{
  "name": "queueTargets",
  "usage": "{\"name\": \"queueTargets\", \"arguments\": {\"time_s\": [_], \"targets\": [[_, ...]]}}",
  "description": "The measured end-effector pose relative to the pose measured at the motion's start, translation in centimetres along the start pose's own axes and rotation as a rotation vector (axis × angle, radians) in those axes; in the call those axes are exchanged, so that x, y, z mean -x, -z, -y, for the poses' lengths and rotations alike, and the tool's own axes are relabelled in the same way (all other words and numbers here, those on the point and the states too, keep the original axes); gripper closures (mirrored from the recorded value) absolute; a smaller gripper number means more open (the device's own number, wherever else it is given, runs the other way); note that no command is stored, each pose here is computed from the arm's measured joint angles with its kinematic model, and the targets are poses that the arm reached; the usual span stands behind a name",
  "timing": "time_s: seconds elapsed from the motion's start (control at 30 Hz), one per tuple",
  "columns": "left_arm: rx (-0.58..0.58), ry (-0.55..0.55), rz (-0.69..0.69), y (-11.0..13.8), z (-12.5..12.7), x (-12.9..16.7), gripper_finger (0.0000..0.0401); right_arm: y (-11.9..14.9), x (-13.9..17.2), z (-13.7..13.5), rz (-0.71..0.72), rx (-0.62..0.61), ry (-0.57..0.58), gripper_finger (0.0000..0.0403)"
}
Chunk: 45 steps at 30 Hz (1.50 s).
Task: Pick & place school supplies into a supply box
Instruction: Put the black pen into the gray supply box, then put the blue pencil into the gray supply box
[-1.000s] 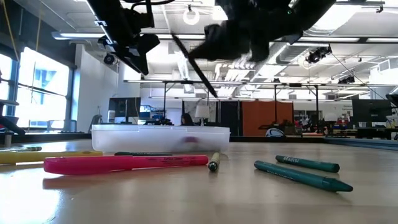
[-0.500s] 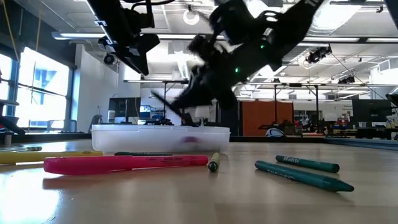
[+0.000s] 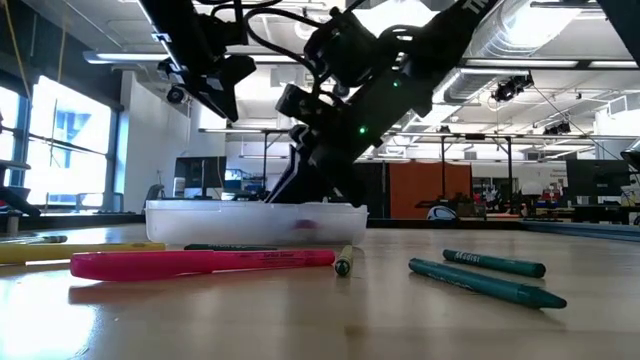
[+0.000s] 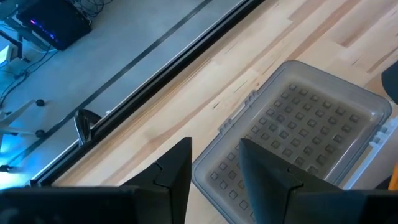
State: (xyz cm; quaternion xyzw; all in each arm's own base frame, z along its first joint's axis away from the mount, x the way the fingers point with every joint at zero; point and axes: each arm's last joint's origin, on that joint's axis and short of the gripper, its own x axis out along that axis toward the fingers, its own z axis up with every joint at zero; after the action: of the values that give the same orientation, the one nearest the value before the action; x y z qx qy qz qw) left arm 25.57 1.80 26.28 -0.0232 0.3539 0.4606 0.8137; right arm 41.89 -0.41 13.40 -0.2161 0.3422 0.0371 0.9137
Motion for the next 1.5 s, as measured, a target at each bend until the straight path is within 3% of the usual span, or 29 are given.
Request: {"name": "queueTargets", "arguments": {"time_s": [0.2, 0.37, 0.5, 0.67, 0.8, 0.9, 1.0, 1.07, 1.17, 1.33, 1.4, 1.5], "targets": [[-0.005, 0.031, -0.03, 0.2, 0.0, 0.0, 0.0233, -0.5, 0.5, -0.5, -0.005, 0.032, 0.011, 0.0318], [-0.011, 0.144, -0.133, 0.6, 0.3, 0.1, 0.0244, -2.4, 2.5, -0.7, -0.003, 0.087, 0.137, 0.0317], [-0.009, 0.265, -0.304, 1.5, 0.2, 0.3, 0.0274, -3.1, 3.7, -1.0, -0.027, 0.099, 0.192, 0.0316], [-0.098, 0.335, -0.626, 3.5, -0.8, 1.0, 0.0319, -3.8, 4.7, -1.5, -0.026, 0.11, 0.19, 0.0316], [0.012, 0.354, -0.887, 4.7, -1.0, 2.2, 0.0347, -3.8, 4.7, -2.0, -0.034, 0.068, 0.172, 0.0316], [0.02, 0.34, -0.956, 5.7, -0.4, 3.8, 0.0363, -3.3, 4.7, -2.2, -0.071, 0.028, 0.154, 0.0316], [-0.004, 0.291, -0.949, 7.4, 0.7, 6.4, 0.0372, -3.1, 4.7, -2.3, -0.086, -0.035, 0.149, 0.0316], [0.02, 0.246, -0.873, 8.7, 1.4, 8.4, 0.0371, -2.9, 4.7, -2.3, -0.102, -0.068, 0.145, 0.0316], [0.128, 0.188, -0.658, 10.9, 1.9, 11.4, 0.0358, -2.9, 4.7, -2.4, -0.105, -0.082, 0.144, 0.0316], [0.4, 0.231, -0.261, 15.8, 1.6, 14.1, 0.0332, -3.0, 4.7, -2.3, -0.095, -0.085, 0.147, 0.0316], [0.427, 0.253, -0.22, 17.8, 1.3, 14.1, 0.0328, -3.0, 4.7, -2.3, -0.096, -0.085, 0.148, 0.0316], [0.494, 0.271, -0.291, 20.2, 1.9, 13.5, 0.0325, -3.0, 4.7, -2.3, -0.092, -0.092, 0.149, 0.0316]]}}
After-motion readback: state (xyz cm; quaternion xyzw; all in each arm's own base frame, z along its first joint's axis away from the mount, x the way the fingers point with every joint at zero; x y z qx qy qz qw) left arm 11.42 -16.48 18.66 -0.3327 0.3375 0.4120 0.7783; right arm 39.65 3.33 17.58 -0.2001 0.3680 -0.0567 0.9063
